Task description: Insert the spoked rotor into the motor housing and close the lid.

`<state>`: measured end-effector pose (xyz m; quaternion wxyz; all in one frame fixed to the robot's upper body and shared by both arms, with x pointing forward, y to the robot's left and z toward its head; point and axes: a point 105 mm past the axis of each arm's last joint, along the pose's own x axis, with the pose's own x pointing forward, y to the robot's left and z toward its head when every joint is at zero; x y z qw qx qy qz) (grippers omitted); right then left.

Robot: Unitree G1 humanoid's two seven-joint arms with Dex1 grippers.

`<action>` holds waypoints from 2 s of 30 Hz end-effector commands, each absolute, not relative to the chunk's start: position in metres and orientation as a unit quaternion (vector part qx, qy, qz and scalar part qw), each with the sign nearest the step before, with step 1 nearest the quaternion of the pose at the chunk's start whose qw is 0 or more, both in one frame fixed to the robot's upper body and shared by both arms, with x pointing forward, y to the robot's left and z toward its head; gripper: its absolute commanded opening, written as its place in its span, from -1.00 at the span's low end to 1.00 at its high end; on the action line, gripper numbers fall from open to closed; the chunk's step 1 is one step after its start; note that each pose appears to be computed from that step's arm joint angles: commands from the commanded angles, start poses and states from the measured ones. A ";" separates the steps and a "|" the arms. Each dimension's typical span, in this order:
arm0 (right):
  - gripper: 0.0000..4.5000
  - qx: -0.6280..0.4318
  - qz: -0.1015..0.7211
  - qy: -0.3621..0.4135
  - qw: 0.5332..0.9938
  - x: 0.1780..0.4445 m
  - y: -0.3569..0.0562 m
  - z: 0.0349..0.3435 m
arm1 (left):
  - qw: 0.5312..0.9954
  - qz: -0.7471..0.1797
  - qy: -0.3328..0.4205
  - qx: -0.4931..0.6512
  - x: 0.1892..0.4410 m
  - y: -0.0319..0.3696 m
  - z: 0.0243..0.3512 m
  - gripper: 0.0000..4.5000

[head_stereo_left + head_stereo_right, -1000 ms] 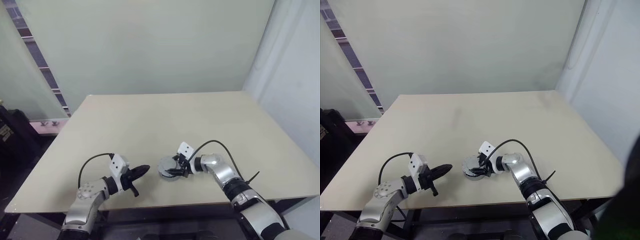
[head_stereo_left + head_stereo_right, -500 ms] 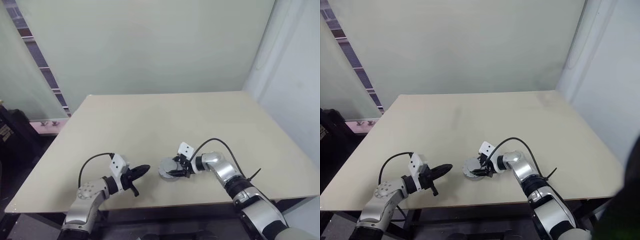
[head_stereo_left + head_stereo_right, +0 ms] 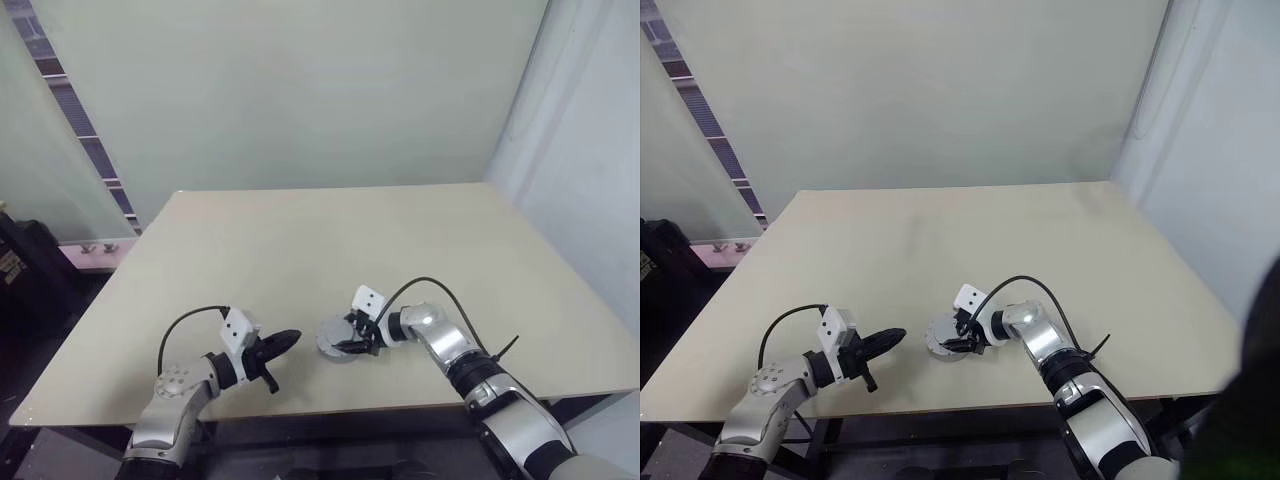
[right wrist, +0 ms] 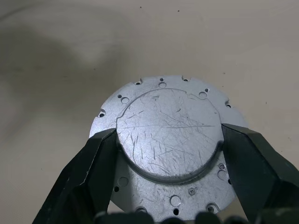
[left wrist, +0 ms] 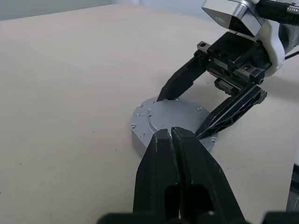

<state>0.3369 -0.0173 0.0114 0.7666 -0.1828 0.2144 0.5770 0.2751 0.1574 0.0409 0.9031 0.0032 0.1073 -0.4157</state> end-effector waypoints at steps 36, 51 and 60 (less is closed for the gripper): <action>0.99 -0.169 0.563 0.224 0.777 0.335 -0.028 0.021 | 0.883 -0.424 0.193 0.061 0.298 0.098 -0.020 -1.00; 0.99 0.044 0.455 0.253 0.853 0.363 -0.046 0.048 | 0.877 -0.436 0.194 0.062 0.298 0.093 -0.020 -1.00; 0.99 0.307 0.325 0.418 0.791 0.355 -0.077 0.027 | 0.874 -0.441 0.193 0.059 0.296 0.089 -0.020 -1.00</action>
